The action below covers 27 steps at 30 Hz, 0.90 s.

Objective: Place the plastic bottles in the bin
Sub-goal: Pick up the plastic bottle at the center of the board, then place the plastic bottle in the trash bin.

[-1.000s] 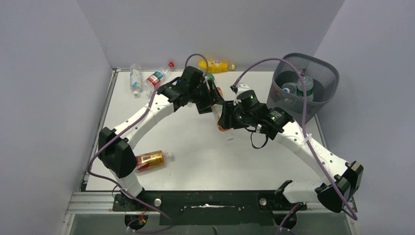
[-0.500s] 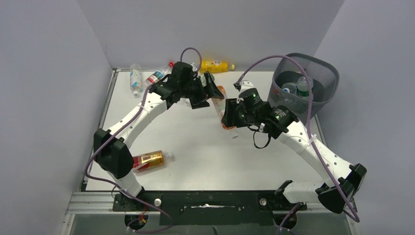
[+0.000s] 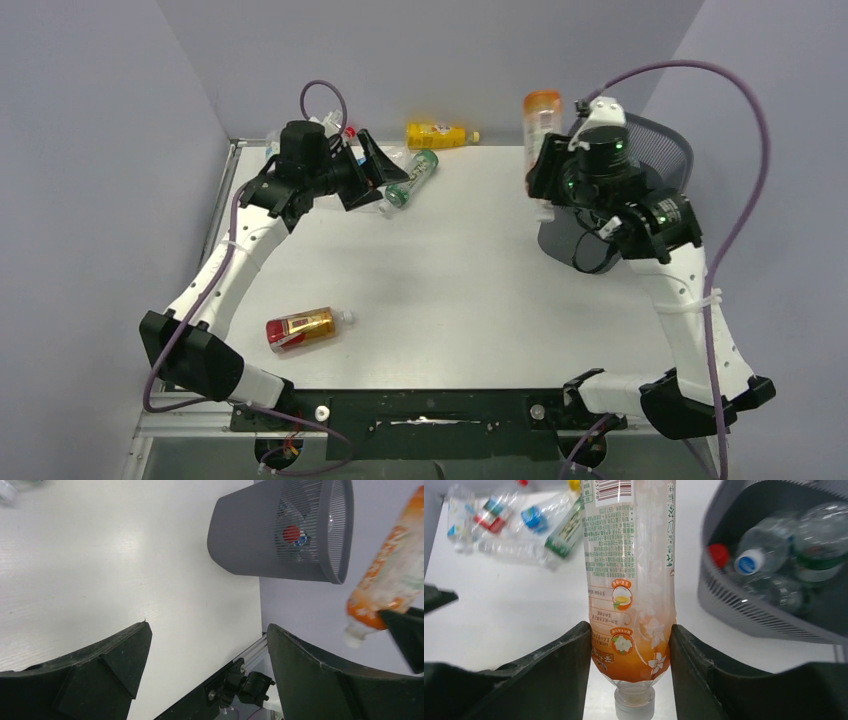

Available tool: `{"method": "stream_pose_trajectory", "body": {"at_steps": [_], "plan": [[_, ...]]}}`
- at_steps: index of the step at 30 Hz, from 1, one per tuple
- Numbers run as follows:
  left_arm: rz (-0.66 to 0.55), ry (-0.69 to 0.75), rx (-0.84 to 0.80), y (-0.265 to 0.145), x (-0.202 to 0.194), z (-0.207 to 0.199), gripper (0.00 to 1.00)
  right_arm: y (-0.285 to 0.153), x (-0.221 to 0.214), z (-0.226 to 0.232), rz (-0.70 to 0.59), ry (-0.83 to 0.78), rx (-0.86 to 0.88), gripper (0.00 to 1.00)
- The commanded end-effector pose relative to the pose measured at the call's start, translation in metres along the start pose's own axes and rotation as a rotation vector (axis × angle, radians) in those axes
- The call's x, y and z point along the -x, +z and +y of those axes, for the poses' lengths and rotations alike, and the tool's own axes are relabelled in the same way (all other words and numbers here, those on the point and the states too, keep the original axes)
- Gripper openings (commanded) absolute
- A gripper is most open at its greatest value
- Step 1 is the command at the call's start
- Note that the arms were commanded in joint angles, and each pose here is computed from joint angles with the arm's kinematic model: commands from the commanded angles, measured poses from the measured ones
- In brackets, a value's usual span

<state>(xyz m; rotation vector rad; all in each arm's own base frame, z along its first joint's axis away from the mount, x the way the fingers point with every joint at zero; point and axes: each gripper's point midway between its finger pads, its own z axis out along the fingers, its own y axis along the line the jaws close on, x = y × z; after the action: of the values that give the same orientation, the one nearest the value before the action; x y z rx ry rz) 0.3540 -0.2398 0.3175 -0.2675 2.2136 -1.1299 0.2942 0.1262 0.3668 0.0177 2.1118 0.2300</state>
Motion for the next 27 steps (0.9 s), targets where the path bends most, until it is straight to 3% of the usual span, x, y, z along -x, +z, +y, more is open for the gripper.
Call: {"method": "stream_pose_trajectory", "body": {"at_steps": [1, 13, 21, 25, 27], "plan": [[0.002, 0.04, -0.06, -0.006, -0.003, -0.004, 0.87, -0.026, 0.053, -0.045, -0.138, -0.017, -0.128, 0.44], [-0.02, 0.089, -0.132, -0.03, -0.011, -0.007, 0.87, -0.006, 0.106, -0.148, -0.234, 0.096, -0.287, 0.46], [-0.014, 0.077, -0.136, -0.031, -0.012, -0.001, 0.87, 0.024, 0.121, -0.171, -0.231, 0.124, -0.256, 0.48], [-0.014, 0.072, -0.134, -0.031, -0.011, 0.002, 0.87, 0.042, 0.118, -0.172, -0.195, 0.133, -0.228, 0.59], [-0.015, 0.074, -0.134, -0.032, -0.011, 0.002, 0.87, 0.042, 0.119, -0.168, -0.194, 0.132, -0.207, 0.74]]}}
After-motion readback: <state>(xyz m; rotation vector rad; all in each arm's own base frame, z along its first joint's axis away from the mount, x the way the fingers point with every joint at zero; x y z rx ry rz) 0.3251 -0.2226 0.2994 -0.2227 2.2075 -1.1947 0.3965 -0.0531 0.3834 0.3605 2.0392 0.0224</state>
